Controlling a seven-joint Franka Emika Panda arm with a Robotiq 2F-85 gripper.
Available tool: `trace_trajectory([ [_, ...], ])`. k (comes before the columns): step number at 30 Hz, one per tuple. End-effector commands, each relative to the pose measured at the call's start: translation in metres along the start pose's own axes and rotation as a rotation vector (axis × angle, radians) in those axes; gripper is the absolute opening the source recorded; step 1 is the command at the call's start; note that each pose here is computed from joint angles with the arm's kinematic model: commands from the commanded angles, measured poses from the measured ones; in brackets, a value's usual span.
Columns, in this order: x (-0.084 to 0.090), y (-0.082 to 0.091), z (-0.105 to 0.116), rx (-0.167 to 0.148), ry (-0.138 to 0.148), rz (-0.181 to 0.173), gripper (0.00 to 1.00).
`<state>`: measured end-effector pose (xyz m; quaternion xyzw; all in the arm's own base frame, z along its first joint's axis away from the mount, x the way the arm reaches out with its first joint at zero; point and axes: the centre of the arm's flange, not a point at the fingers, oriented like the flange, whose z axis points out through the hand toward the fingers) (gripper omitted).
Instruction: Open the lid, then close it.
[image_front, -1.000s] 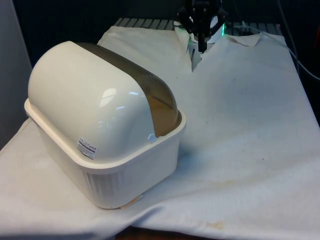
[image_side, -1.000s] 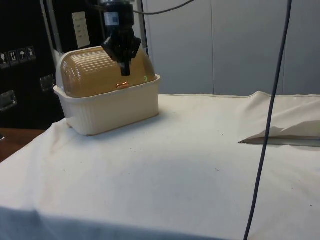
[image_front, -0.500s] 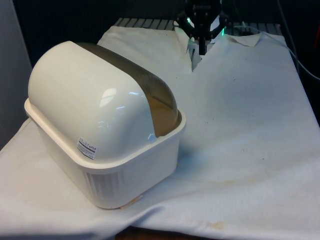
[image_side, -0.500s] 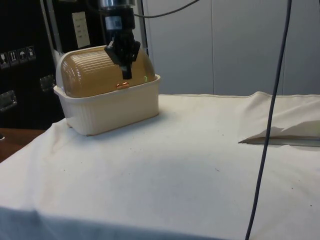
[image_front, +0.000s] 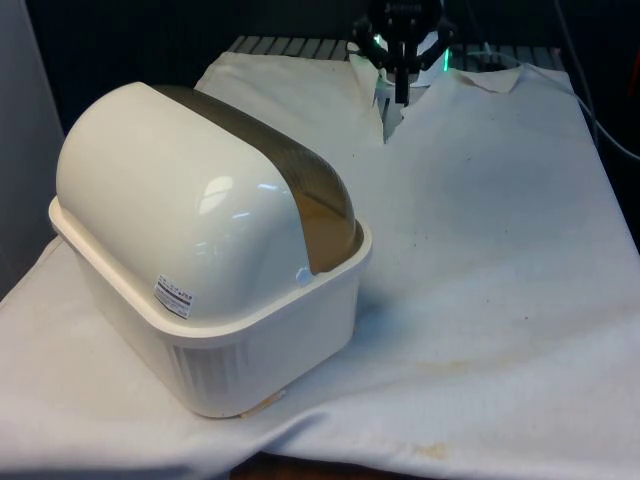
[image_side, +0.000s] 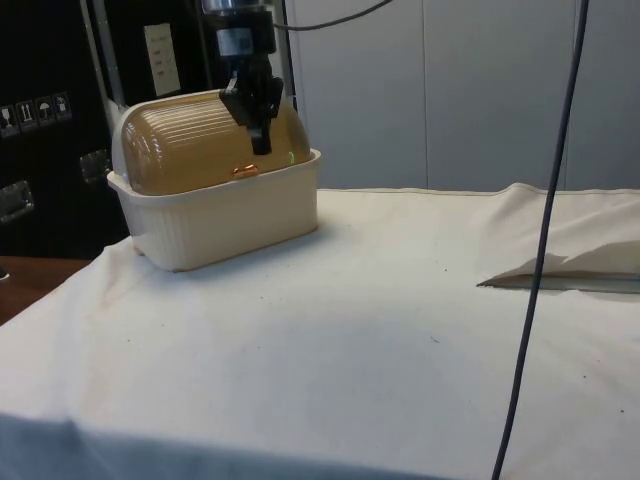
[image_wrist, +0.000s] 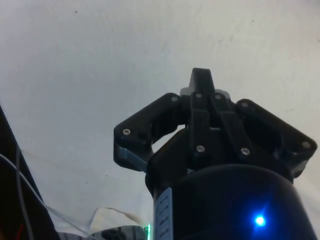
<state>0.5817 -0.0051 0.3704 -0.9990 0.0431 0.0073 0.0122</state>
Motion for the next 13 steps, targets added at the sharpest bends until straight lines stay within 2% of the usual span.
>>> trace_trajectory([
  [1,-0.002,-0.001,-0.002,-0.006,0.003,-0.01,0.0],
  [2,0.0,0.0,0.0,0.0,0.0,0.0,0.0],
  [3,-0.003,-0.001,-0.002,-0.007,0.003,-0.016,0.0],
  [8,-0.008,0.0,-0.006,-0.013,0.005,-0.049,0.0],
  [11,-0.011,0.0,-0.006,-0.013,0.005,-0.064,0.0],
  [13,-0.01,0.001,-0.005,-0.008,-0.001,-0.061,0.0],
])
